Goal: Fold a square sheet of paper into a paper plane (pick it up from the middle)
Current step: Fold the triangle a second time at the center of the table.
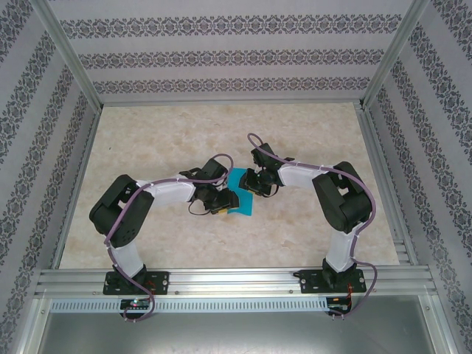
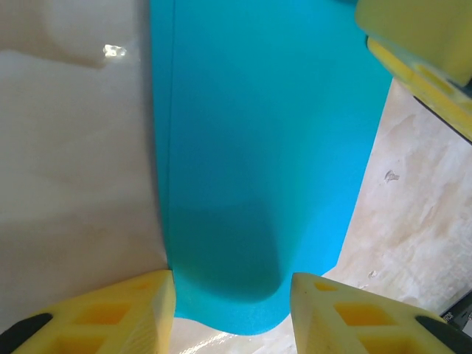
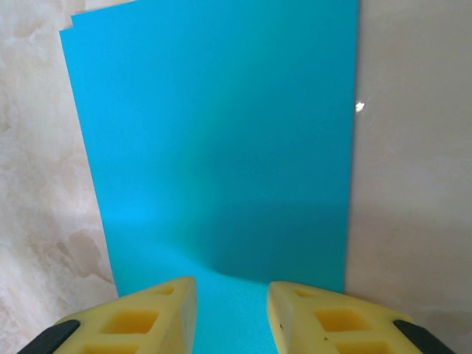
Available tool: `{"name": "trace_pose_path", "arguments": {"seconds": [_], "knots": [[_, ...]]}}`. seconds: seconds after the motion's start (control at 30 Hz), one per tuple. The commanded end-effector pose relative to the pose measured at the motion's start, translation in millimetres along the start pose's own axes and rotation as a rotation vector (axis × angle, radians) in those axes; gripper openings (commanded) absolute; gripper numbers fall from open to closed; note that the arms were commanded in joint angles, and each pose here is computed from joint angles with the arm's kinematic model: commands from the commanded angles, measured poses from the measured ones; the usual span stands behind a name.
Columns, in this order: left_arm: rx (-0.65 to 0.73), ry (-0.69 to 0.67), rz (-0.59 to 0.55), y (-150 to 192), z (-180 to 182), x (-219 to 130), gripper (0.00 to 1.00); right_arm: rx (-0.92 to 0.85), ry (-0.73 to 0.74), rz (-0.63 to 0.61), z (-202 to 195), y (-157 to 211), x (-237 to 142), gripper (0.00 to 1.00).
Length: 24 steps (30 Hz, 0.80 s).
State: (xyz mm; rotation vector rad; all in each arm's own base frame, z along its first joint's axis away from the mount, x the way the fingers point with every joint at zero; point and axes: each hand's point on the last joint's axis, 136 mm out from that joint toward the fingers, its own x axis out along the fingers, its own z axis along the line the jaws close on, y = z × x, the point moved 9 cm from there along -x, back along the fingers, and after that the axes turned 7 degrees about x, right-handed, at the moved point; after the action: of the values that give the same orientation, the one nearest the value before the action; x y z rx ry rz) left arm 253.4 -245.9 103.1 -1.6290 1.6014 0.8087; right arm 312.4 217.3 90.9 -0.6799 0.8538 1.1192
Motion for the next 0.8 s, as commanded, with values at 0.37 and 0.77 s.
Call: {"name": "trace_pose_path", "arguments": {"seconds": [0.37, 0.77], "knots": [[0.053, -0.032, -0.033, 1, -8, -12, 0.4, 0.042, 0.179, 0.045, -45, 13, 32, 0.35], [0.064, -0.029, -0.037, 0, -11, -15, 0.32, 0.041, 0.182, 0.051, -46, 14, 33, 0.35]]}}
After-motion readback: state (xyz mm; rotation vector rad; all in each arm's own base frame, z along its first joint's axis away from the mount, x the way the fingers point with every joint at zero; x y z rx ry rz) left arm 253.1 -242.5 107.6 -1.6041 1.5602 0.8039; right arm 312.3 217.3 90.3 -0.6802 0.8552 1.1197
